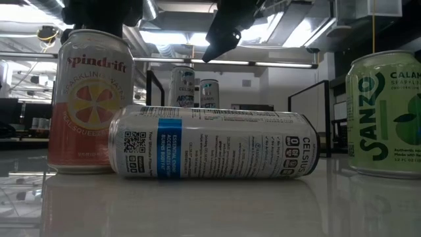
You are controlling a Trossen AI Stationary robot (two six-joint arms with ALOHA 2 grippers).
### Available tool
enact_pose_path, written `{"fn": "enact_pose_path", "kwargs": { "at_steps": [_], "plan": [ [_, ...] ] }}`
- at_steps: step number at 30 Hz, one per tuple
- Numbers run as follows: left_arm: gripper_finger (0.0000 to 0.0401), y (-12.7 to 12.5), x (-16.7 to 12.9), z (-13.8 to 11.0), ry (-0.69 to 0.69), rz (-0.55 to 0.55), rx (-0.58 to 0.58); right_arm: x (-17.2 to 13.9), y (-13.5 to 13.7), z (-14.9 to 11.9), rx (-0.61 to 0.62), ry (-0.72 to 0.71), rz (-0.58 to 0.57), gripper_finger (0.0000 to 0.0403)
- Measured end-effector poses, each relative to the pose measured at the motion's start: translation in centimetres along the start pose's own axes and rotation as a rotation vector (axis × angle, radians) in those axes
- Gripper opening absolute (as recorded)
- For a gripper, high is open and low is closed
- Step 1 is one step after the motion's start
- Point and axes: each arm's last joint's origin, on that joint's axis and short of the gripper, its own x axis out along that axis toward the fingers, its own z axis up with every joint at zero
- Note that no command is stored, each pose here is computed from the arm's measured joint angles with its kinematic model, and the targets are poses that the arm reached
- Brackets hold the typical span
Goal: Place canned beverage on shelf
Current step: Put the white-blue soda can aligned with the other white-blue soda can on the shelf
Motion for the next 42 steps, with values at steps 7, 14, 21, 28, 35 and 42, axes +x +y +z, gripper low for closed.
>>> {"fn": "enact_pose_path", "kwargs": {
  "at_steps": [7, 14, 21, 28, 35, 42],
  "plan": [
    [0.0314, 0.0, 0.0, 0.0, -0.002, 0.000, -0.038, 0.0, 0.0, 0.0, 0.003, 0.001, 0.000, 0.0374],
    [0.0246, -0.1, 0.0, 0.1, -0.012, -0.011, -0.047, -0.2, 0.0, -0.4, 0.006, 0.040, 0.002, 0.0374],
    [0.0238, -1.0, 0.2, 1.8, -0.065, -0.158, 0.079, -3.0, 0.3, -0.9, -0.011, 0.065, 0.003, 0.0374],
    [0.0238, -0.3, 0.7, 5.2, -0.103, -0.300, 0.191, -7.4, 0.0, -1.5, -0.033, 0.029, -0.018, 0.0374],
    [0.0238, 1.3, 1.1, 8.8, -0.207, -0.404, 0.264, -11.4, -1.7, -2.4, 0.015, -0.014, -0.062, 0.0374],
    [0.0238, 2.8, 1.0, 11.6, -0.332, -0.472, 0.301, -12.9, -4.2, -3.0, 0.086, -0.032, -0.119, 0.0374]
  ]
}}
